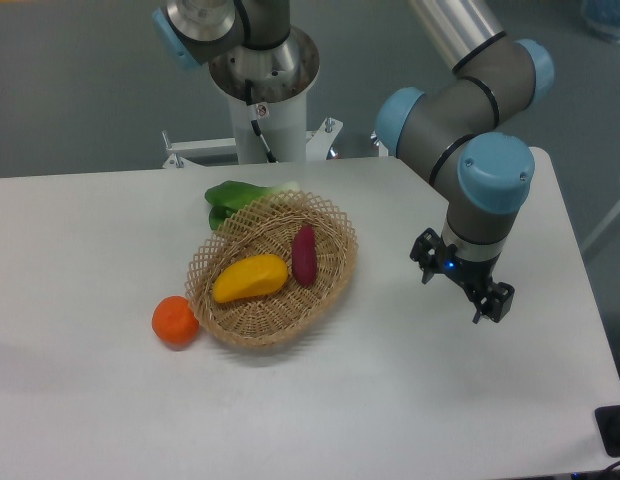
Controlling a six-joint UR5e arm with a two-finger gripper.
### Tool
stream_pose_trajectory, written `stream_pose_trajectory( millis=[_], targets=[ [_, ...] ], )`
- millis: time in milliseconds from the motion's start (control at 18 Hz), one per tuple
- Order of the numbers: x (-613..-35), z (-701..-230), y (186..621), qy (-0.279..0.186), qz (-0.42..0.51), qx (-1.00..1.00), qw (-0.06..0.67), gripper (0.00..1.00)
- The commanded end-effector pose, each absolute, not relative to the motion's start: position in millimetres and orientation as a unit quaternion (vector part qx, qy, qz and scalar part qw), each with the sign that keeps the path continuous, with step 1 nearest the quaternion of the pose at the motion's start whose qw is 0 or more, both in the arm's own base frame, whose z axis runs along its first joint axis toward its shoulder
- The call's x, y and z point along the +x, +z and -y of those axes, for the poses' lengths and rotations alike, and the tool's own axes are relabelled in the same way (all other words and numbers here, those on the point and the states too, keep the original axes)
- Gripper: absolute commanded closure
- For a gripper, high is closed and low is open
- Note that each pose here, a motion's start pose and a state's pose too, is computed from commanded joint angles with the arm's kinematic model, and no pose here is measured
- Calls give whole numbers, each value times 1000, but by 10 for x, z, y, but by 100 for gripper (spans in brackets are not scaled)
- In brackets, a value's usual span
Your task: Pick up the mango from the basket
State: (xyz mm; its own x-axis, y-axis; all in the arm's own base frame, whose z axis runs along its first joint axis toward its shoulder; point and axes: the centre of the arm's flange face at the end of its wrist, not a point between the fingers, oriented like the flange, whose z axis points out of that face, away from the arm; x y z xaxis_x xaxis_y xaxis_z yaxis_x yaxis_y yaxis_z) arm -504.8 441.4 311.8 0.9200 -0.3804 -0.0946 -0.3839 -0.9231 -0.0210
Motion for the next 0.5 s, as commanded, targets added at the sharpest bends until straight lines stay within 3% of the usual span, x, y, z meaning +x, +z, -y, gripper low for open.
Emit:
stream_pose_trajectory(
  millis=[500],
  targets=[
    [-5024,-4411,3099,39,-193,-980,18,0]
  ],
)
